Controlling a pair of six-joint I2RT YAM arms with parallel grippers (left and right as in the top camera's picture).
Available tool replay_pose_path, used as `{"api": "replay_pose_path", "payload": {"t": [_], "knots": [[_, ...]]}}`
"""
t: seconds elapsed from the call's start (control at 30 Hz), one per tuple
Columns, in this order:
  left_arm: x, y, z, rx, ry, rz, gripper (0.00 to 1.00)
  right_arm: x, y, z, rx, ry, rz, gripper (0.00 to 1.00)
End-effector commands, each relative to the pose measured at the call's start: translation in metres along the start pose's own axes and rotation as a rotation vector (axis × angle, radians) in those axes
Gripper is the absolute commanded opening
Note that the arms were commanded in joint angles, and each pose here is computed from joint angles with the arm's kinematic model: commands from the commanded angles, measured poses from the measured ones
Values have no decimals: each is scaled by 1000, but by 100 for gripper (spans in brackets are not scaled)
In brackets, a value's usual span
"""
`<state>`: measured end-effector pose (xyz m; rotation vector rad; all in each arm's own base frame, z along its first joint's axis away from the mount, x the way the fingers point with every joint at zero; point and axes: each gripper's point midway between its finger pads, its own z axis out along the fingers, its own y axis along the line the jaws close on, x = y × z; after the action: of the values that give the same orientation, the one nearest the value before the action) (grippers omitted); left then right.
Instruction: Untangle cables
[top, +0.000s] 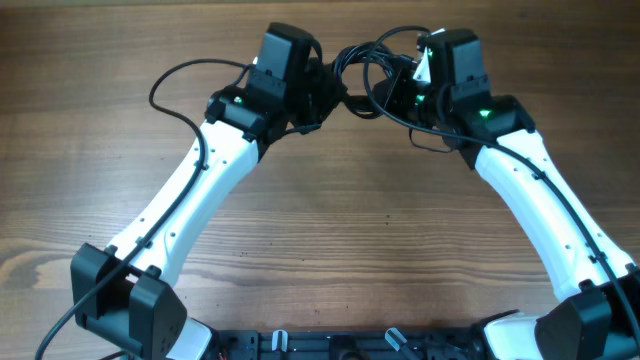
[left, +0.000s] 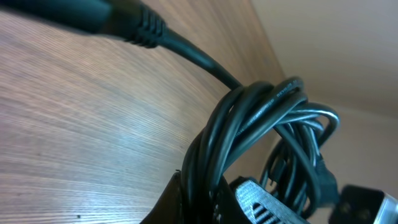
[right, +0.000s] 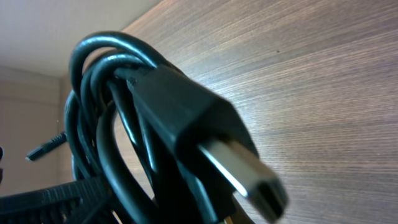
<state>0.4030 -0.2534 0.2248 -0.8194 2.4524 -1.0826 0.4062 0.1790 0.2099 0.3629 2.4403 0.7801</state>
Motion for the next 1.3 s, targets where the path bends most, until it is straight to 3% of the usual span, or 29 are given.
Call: {"api": "replay_pose_path", "payload": {"t": [0.0, 0.27, 0.57, 0.77, 0.9, 1.07, 1.13, 1.27], "knots": [[-17, -34, -28, 187, 76, 53, 4, -2, -37, 5, 131, -2, 17, 4], [-44, -47, -70, 422, 206, 246, 4, 5, -29, 6, 72, 53, -69, 4], [-26, -41, -65, 434, 196, 559, 4, 17, -24, 5, 30, 112, -177, 6], [-46, -34, -57, 350, 101, 508, 4, 27, -43, 2, 115, 151, -201, 13], [-58, -31, -61, 333, 111, 286, 4, 17, -79, -5, 325, 74, -63, 13], [-53, -46, -77, 416, 252, 15, 4, 13, -86, -3, 362, 45, -29, 14], [-50, -63, -85, 486, 284, 13, 4, 19, -82, 3, 332, 79, -15, 14], [-47, -76, -90, 549, 256, 147, 4, 27, -66, 15, 227, 139, -24, 13]]}}
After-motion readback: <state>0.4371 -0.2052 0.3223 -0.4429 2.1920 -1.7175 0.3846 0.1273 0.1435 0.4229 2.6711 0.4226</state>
